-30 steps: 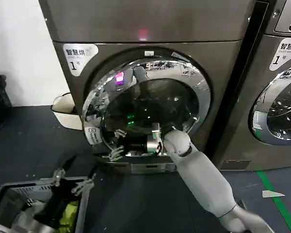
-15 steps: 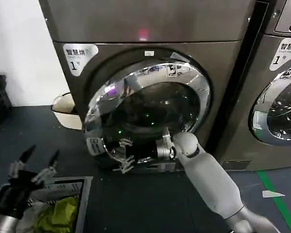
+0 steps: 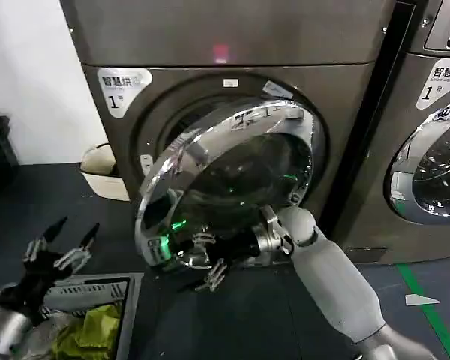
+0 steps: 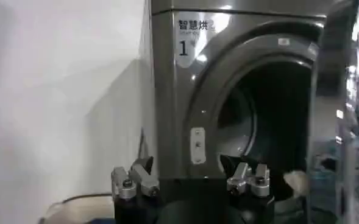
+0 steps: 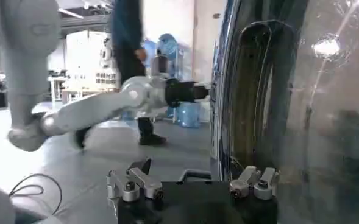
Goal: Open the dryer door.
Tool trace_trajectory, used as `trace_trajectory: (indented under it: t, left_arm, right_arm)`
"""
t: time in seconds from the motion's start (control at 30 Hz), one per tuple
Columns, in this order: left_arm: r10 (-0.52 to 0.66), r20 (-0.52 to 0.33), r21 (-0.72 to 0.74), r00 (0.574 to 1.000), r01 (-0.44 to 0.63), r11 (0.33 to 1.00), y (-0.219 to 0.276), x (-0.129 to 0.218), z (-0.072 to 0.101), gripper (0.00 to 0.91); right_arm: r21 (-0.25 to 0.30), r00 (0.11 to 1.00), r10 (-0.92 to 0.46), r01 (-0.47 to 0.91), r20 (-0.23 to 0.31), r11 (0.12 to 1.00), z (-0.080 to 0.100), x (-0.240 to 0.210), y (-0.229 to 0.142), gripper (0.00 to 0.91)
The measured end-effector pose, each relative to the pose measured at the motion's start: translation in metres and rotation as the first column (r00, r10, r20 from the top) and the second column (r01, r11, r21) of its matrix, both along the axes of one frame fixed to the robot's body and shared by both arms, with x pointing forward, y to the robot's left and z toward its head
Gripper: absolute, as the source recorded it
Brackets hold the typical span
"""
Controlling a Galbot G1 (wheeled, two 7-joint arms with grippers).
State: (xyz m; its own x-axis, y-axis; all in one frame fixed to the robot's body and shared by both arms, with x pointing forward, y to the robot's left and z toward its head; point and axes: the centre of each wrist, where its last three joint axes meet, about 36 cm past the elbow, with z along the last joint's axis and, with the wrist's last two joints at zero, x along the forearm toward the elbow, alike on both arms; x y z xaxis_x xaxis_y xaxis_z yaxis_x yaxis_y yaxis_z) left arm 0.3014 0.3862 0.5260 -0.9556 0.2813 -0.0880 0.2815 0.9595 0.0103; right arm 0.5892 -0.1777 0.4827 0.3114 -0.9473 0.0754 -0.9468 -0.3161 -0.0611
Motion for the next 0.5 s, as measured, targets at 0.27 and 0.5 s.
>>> trace_trajectory:
  t: [0.27,0.5]
  left_arm:
    - [-0.150,0.051,-0.050,0.987,0.152,0.987,0.008,0.047,0.003,0.907]
    - [-0.248,0.035,-0.048,0.968,0.250,0.967,0.015,0.083,0.012,0.907]
  right_arm:
    - [-0.008,1.000,-0.005,0.005,0.017,1.000,-0.002,-0.011,-0.016,0.907]
    - [0.006,0.999,-0.029,0.029,0.024,1.000,-0.001,-0.023,-0.037,0.907]
